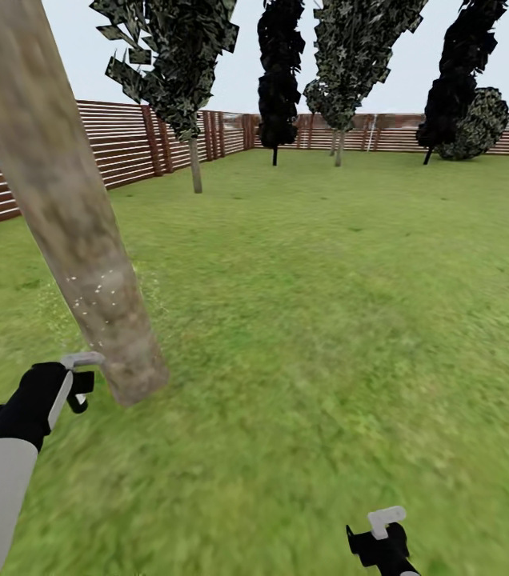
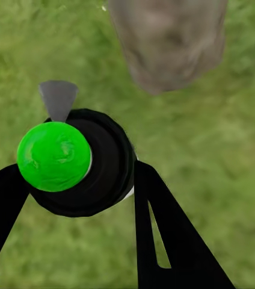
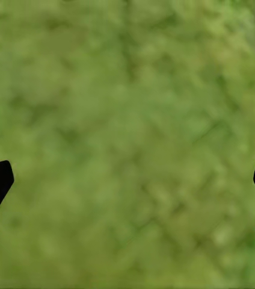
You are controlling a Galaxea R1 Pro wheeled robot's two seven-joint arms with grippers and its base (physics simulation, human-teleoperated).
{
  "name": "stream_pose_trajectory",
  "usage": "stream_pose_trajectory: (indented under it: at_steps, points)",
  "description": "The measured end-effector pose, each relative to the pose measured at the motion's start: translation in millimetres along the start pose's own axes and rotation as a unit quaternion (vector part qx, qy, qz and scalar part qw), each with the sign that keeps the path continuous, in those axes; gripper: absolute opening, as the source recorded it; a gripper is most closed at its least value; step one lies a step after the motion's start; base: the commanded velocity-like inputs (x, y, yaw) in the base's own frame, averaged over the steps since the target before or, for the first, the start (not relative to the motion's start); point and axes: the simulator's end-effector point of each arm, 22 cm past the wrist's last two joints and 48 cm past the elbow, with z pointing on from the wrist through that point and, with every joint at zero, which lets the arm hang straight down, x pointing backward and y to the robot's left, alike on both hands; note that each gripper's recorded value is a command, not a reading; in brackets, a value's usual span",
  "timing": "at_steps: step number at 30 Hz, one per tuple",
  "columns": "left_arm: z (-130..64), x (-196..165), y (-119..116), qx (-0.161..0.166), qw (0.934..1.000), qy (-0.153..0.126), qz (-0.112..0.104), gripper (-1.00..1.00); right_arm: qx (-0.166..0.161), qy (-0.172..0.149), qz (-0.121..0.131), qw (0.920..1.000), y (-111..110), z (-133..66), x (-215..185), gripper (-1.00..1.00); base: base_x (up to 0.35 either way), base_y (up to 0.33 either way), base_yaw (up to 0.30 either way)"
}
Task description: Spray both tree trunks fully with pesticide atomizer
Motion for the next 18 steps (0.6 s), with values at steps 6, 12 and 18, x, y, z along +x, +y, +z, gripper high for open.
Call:
stream_pose_trajectory:
  at_steps: [6, 12, 18]
  points:
    - [-0.4, -1.0, -6.2, 0.004, 1.0000, -0.003, 0.000, -1.00, 0.000, 0.000, 0.000, 1.0000, 0.4, 0.0, 0.1, 1.00, 0.153, -0.144, 0.024]
    - [-0.8, -1.9, -6.3, 0.004, 1.0000, -0.004, 0.000, -1.00, -0.001, 0.000, 0.000, 1.0000, 0.5, -0.1, 0.2, 1.00, 0.150, -0.234, 0.000]
    - [-1.5, -3.5, -5.2, 0.003, 1.0000, -0.006, 0.000, -1.00, -0.001, 0.000, 0.000, 1.0000, 0.5, 0.0, 0.0, 1.00, 0.033, -0.267, 0.000]
